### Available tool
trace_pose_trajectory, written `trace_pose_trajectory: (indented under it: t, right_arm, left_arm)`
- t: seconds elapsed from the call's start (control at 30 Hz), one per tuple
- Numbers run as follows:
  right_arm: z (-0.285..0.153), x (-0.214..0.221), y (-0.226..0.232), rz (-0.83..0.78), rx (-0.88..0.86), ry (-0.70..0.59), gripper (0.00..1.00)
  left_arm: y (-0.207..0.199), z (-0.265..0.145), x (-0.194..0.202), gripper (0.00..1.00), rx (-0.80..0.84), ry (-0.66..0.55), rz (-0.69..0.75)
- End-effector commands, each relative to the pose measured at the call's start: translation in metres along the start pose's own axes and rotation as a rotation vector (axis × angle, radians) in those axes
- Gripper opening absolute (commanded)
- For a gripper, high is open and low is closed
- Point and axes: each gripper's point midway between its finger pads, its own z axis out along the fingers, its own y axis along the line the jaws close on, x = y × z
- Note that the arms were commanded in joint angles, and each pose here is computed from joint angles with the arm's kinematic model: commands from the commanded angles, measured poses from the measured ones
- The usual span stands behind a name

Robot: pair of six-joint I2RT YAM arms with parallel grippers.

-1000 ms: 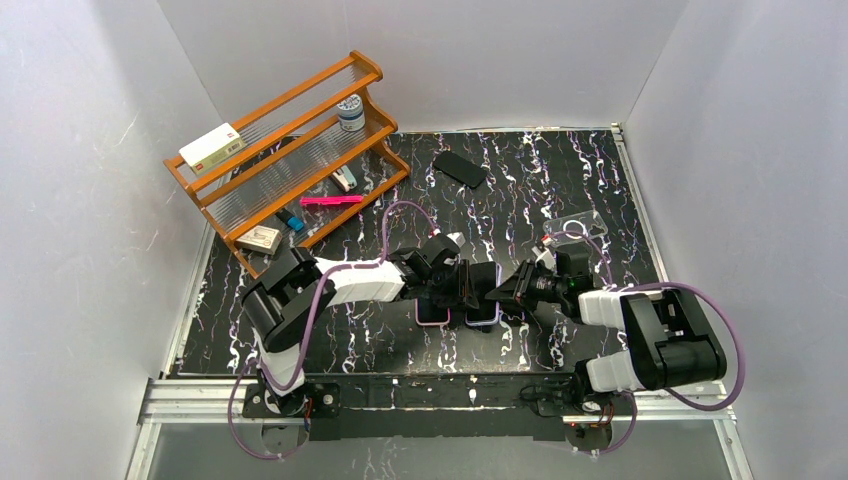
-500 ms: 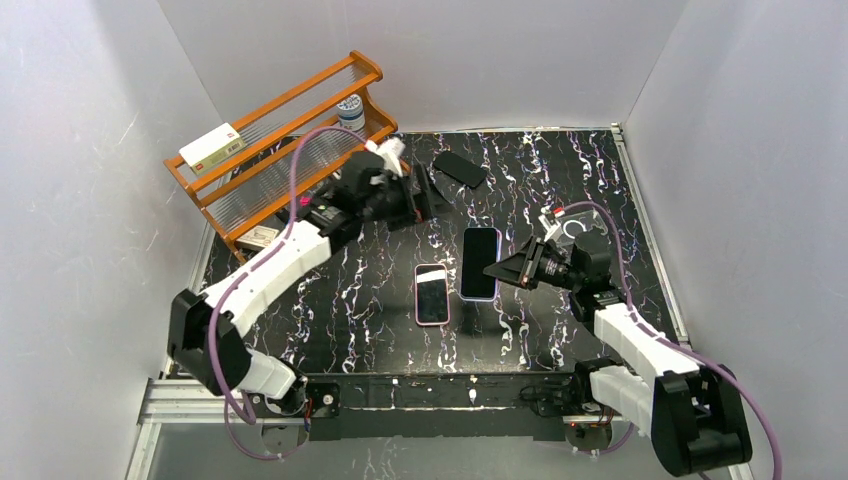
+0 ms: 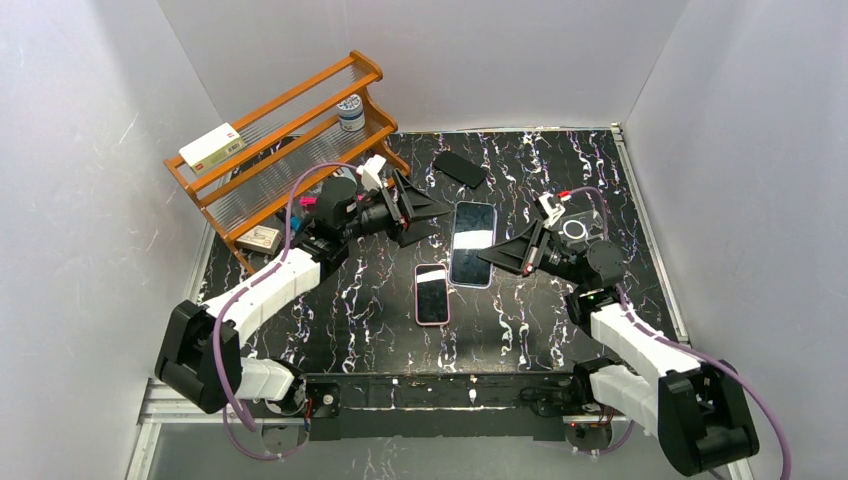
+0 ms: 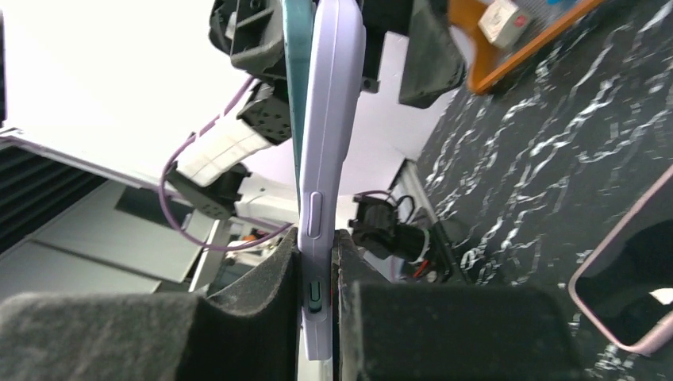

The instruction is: Put the phone into the phone case

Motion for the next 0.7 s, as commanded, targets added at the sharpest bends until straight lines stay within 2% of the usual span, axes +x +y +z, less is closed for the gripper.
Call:
trace_pose_trajectory:
  t: [0.0, 0.2, 0.27, 0.43, 0.57, 0.67]
  right_arm:
    - [0.011, 0.001, 0.049, -0.053, -0.195, -0.004, 0.09]
    - [0.028, 0.005, 0.056, -0.055, -0.220, 0.020, 0.09]
    - [0.032, 0.006, 0.059, -0.056, -0.232, 0.028, 0.09]
    - [0.036, 0.010, 0.057, -0.046, -0.248, 0.042, 0.10]
    - [0.037, 0.013, 0.054, -0.041, -0.245, 0.056, 0.11]
    - [0.038, 0.013, 0.054, -0.043, -0.248, 0.058, 0.12]
  left_arm:
    - [-0.057, -0.011, -0.002, 0.93, 0.274, 0.006, -0.037]
    - [-0.075, -0.022, 0.003, 0.90, 0.352, 0.021, -0.028]
    - [-0.079, -0.024, 0.003, 0.86, 0.364, 0.023, -0.026]
    - [-0.081, -0.026, 0.004, 0.60, 0.377, 0.018, -0.036]
    - [-0.083, -0.030, 0.003, 0.45, 0.416, 0.006, -0.086]
    - [-0.088, -0.036, 0.002, 0.26, 0.473, -0.004, -0.128]
